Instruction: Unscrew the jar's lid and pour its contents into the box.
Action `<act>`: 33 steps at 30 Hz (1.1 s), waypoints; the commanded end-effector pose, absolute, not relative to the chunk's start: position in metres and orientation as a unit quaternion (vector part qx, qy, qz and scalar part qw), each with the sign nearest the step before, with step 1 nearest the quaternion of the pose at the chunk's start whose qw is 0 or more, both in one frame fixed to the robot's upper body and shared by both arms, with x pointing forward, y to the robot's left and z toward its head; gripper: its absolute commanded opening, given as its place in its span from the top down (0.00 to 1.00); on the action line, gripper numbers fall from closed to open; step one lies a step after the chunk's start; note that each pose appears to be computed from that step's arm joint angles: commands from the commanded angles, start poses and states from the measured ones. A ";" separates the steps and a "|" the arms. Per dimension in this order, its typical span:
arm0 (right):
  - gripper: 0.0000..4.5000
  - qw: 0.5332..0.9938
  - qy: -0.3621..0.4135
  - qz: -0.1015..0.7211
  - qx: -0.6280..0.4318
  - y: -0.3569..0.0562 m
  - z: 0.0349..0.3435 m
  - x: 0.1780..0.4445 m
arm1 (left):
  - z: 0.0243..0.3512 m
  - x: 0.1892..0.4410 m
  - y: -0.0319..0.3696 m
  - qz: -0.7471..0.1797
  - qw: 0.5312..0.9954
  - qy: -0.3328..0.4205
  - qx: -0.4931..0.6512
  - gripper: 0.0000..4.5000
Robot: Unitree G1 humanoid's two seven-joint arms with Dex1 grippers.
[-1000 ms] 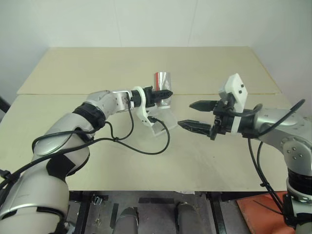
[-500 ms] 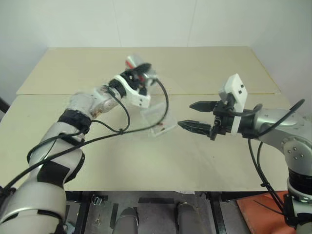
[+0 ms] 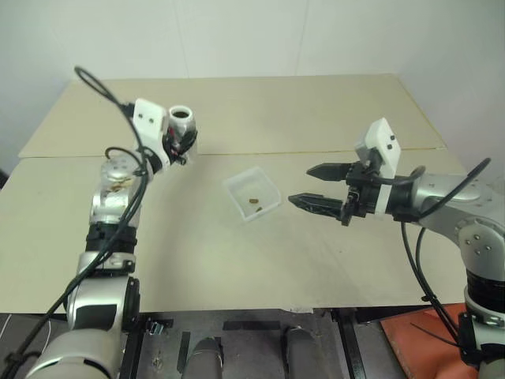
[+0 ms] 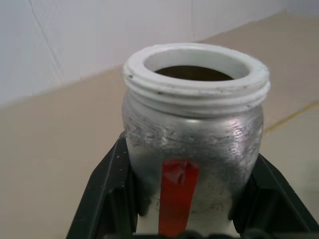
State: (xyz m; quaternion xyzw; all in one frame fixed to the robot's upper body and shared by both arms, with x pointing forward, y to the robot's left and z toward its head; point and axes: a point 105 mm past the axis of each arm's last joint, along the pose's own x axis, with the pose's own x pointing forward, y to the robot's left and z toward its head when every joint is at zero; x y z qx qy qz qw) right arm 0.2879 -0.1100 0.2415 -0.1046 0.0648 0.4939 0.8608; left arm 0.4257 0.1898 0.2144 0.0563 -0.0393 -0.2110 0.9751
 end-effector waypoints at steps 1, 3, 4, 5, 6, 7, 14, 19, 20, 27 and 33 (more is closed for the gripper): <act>0.02 0.861 0.035 0.494 -0.115 -0.110 0.254 0.284 | 0.214 0.413 0.188 -0.231 0.970 -0.060 0.036 0.57; 0.02 0.861 0.037 0.493 -0.115 -0.111 0.253 0.283 | 0.207 0.411 0.188 -0.231 0.971 -0.058 0.033 0.57; 0.02 0.862 0.039 0.492 -0.116 -0.111 0.253 0.283 | 0.202 0.410 0.188 -0.233 0.970 -0.059 0.041 0.57; 0.02 0.862 0.040 0.492 -0.117 -0.112 0.252 0.283 | 0.197 0.409 0.187 -0.233 0.970 -0.058 0.043 0.57; 0.02 0.862 0.042 0.491 -0.118 -0.113 0.251 0.283 | 0.191 0.408 0.187 -0.234 0.970 -0.058 0.042 0.57; 0.02 0.863 0.043 0.490 -0.119 -0.113 0.250 0.282 | 0.188 0.408 0.186 -0.235 0.969 -0.059 0.041 0.57; 0.00 0.864 0.044 0.485 -0.125 -0.115 0.247 0.281 | 0.164 0.402 0.181 -0.247 0.967 -0.041 0.052 0.35; 0.00 0.863 0.044 0.487 -0.130 -0.116 0.244 0.279 | 0.153 0.396 0.188 -0.243 0.968 -0.033 0.051 0.01; 0.00 0.862 0.044 0.487 -0.131 -0.116 0.244 0.279 | 0.151 0.394 0.189 -0.244 0.967 -0.032 0.056 0.01; 0.00 0.865 0.048 0.481 -0.135 -0.123 0.240 0.277 | 0.170 0.359 0.213 -0.269 0.957 -0.038 0.101 0.01; 0.00 0.871 0.055 0.466 -0.145 -0.140 0.239 0.277 | 0.201 0.290 0.220 -0.414 0.899 -0.004 0.144 0.01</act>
